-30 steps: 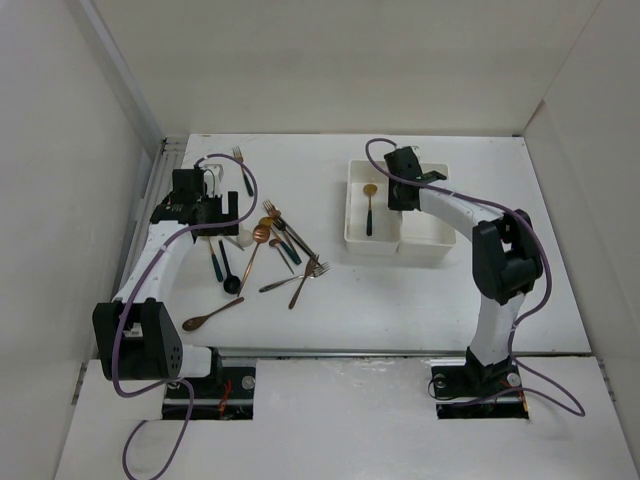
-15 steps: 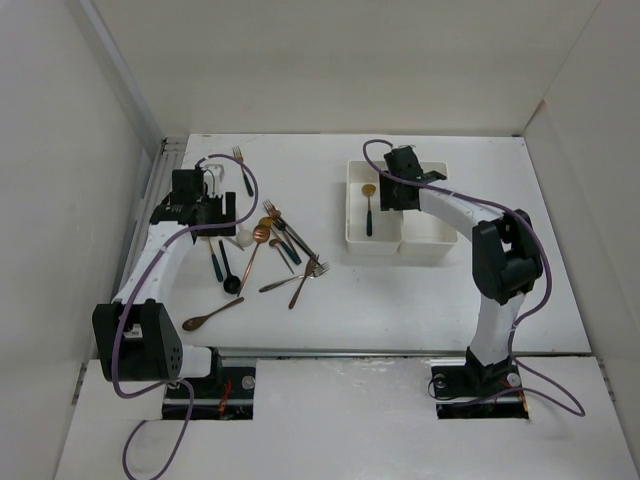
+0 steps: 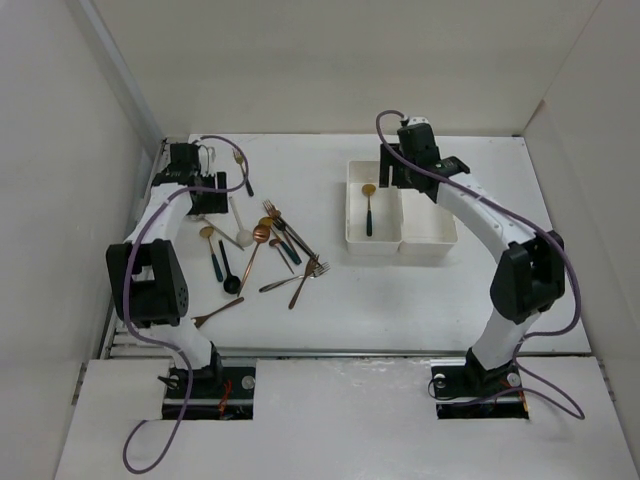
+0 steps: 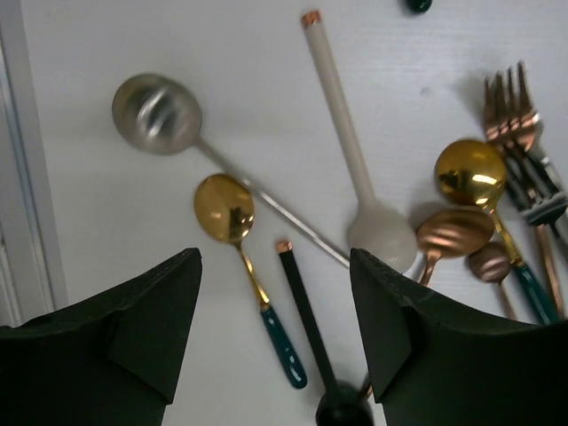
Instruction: Sort the eating utensils into containers
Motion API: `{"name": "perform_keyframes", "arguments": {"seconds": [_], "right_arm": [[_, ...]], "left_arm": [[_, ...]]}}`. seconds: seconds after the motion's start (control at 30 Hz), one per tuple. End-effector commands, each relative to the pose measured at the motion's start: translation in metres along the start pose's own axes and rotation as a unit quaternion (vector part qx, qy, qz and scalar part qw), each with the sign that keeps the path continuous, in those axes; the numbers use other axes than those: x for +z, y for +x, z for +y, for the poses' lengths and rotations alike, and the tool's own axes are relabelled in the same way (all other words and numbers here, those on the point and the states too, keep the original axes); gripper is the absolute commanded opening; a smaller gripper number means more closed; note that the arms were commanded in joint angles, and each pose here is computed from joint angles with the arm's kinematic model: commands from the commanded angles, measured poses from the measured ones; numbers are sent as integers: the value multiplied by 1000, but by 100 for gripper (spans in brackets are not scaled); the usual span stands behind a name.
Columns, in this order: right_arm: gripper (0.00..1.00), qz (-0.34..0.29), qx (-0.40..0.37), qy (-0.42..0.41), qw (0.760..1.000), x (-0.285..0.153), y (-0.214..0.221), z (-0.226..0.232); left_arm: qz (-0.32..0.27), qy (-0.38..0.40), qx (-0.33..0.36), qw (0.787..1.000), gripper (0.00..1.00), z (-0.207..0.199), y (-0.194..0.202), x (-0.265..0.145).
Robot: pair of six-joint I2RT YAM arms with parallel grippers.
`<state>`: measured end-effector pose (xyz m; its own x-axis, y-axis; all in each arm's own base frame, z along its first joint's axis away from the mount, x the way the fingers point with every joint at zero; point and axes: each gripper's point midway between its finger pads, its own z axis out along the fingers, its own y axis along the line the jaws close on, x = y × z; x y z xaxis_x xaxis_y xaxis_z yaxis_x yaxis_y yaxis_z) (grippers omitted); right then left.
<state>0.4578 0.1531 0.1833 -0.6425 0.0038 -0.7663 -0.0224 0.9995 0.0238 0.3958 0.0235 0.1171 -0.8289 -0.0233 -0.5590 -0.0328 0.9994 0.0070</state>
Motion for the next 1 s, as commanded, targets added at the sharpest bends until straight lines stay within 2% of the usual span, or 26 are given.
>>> {"name": "perform_keyframes", "arguments": {"seconds": [0.0, 0.1, 0.2, 0.3, 0.43, 0.57, 0.7, 0.83, 0.97], "right_arm": [[82, -54, 28, -28, 998, -35, -40, 11], [82, -57, 52, -16, 997, -43, -37, 9], [82, -57, 76, -7, 995, -50, -33, 3], [82, -51, 98, -15, 994, -52, -20, 12], [82, -51, 125, -6, 991, -56, -13, 11], [82, -38, 120, -9, 992, -50, -3, 20], [82, -23, 105, -1, 994, -43, 0, 30], [82, -21, 88, -1, 996, -42, -3, 38], [82, -30, 91, 6, 995, -43, -9, 36]], "left_arm": [[-33, 40, -25, 998, 64, -16, -39, -8], [-14, 31, -68, 997, 63, -13, -38, 11], [26, 22, -105, 994, 51, -14, -22, 34], [61, 8, -141, 988, 51, -14, 0, 46], [53, -40, -143, 987, 51, 2, 13, 49], [52, -35, -144, 988, 51, 0, 21, 47], [78, -26, -149, 985, 51, -5, 33, 61], [84, -14, -154, 984, 51, -6, 26, 73], [104, -16, -164, 981, 51, 1, 37, 81]]}}
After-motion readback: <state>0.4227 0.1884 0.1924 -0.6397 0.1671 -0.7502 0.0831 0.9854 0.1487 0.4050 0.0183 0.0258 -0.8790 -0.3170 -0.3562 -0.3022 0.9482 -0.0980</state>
